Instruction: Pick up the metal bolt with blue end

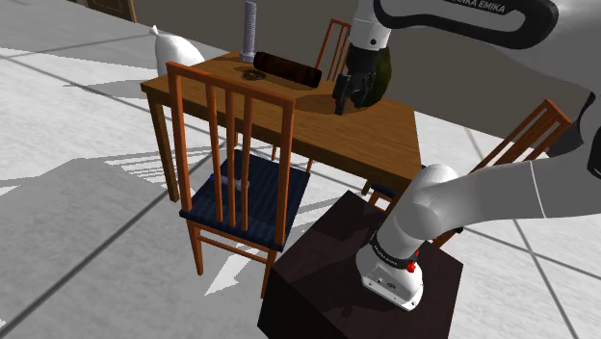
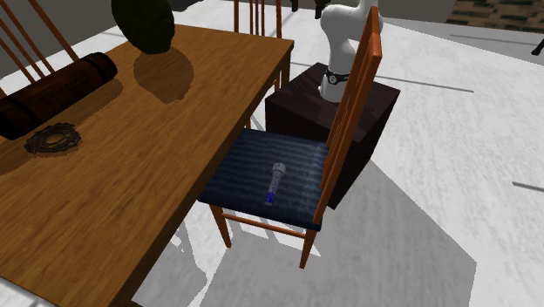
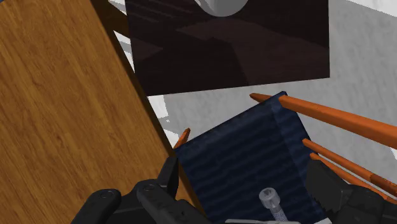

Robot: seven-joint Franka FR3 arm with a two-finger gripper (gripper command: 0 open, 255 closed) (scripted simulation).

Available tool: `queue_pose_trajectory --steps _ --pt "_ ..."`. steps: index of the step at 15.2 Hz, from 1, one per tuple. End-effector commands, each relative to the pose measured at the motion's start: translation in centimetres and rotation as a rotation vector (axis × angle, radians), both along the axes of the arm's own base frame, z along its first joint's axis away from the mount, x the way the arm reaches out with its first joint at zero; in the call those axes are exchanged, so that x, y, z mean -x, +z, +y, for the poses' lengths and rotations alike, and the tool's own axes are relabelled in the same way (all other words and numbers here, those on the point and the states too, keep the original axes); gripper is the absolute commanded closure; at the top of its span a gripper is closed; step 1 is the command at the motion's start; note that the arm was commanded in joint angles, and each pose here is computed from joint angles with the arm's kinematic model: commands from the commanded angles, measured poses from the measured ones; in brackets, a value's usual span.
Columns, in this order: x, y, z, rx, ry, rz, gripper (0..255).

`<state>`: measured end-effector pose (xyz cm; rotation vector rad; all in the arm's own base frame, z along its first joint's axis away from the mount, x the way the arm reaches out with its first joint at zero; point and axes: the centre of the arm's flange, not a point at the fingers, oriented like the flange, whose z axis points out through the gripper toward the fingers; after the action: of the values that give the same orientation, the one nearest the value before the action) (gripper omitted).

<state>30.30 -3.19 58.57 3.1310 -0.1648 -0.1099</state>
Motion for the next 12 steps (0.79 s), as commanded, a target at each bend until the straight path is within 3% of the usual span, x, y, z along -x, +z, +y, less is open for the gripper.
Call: queue_pose_trajectory --steps 1,12 --pt "0.0 0.0 0.0 0.0 0.0 0.0 0" --pt "-9.6 -10.7 2.6 0.014 0.143 0.001 0"
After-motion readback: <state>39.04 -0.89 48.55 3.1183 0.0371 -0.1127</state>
